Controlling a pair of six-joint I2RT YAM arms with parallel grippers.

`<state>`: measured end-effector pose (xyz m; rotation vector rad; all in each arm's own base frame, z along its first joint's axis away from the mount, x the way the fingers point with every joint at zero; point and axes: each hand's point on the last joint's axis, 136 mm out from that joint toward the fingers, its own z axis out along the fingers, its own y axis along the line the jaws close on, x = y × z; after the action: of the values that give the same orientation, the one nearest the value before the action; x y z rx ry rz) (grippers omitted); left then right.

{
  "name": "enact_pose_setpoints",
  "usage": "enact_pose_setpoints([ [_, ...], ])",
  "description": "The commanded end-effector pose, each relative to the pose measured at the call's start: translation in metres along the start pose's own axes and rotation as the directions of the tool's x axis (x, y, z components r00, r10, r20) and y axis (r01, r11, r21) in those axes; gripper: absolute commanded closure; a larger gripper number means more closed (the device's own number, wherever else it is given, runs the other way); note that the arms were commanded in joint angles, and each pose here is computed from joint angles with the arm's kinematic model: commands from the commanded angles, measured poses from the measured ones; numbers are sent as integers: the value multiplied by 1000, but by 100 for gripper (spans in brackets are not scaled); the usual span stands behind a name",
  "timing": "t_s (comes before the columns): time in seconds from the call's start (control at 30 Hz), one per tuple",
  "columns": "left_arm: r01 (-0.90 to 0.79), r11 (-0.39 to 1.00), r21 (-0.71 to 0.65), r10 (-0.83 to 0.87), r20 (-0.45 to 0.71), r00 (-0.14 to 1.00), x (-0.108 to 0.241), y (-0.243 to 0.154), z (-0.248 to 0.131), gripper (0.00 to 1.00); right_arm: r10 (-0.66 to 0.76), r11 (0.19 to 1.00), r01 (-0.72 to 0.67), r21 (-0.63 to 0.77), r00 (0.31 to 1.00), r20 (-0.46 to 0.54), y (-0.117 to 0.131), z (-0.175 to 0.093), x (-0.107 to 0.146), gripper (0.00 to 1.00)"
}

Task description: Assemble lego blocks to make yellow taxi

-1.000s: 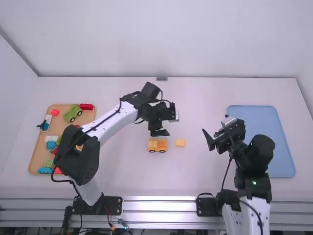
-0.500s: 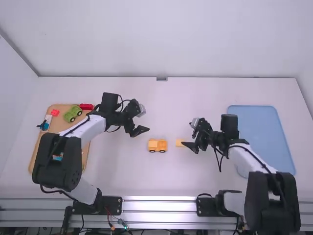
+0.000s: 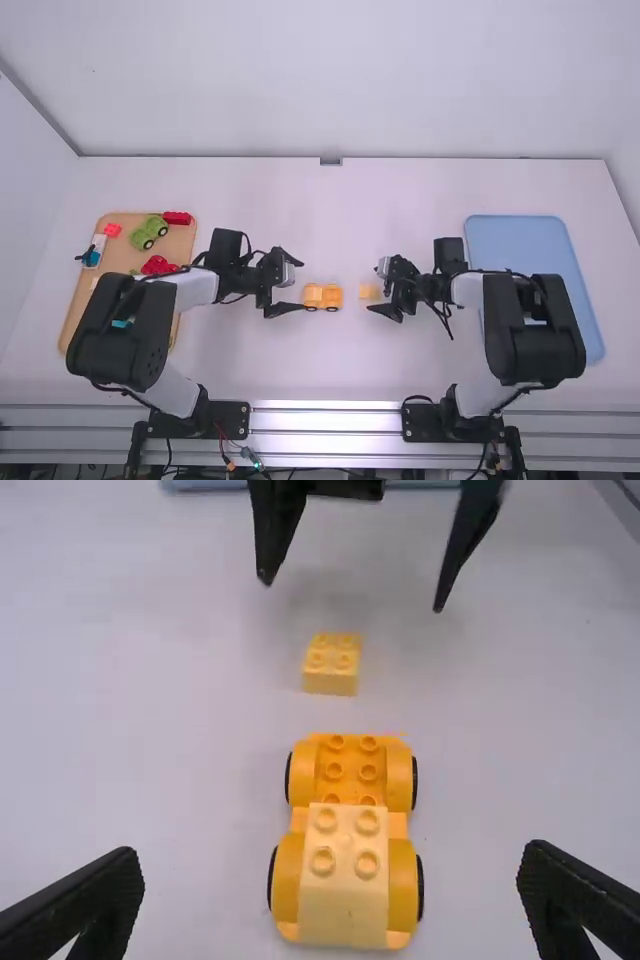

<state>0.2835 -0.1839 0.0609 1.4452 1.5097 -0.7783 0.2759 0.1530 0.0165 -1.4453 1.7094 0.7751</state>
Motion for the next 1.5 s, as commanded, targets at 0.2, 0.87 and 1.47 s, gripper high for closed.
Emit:
enact_pose_setpoints([
  [0.2,3,1000,0,-3,81,997,-8,-15,0,1,-78,996,78,-30,997,9,-3,9,9,12],
  [0.87,25,1000,-3,-24,89,996,-12,-10,0,1,-77,984,86,-154,995,64,-4,28,31,50],
  [1.47,40,999,-31,-39,28,999,1,-7,3,1,-33,988,46,-147,995,89,0,27,26,78],
])
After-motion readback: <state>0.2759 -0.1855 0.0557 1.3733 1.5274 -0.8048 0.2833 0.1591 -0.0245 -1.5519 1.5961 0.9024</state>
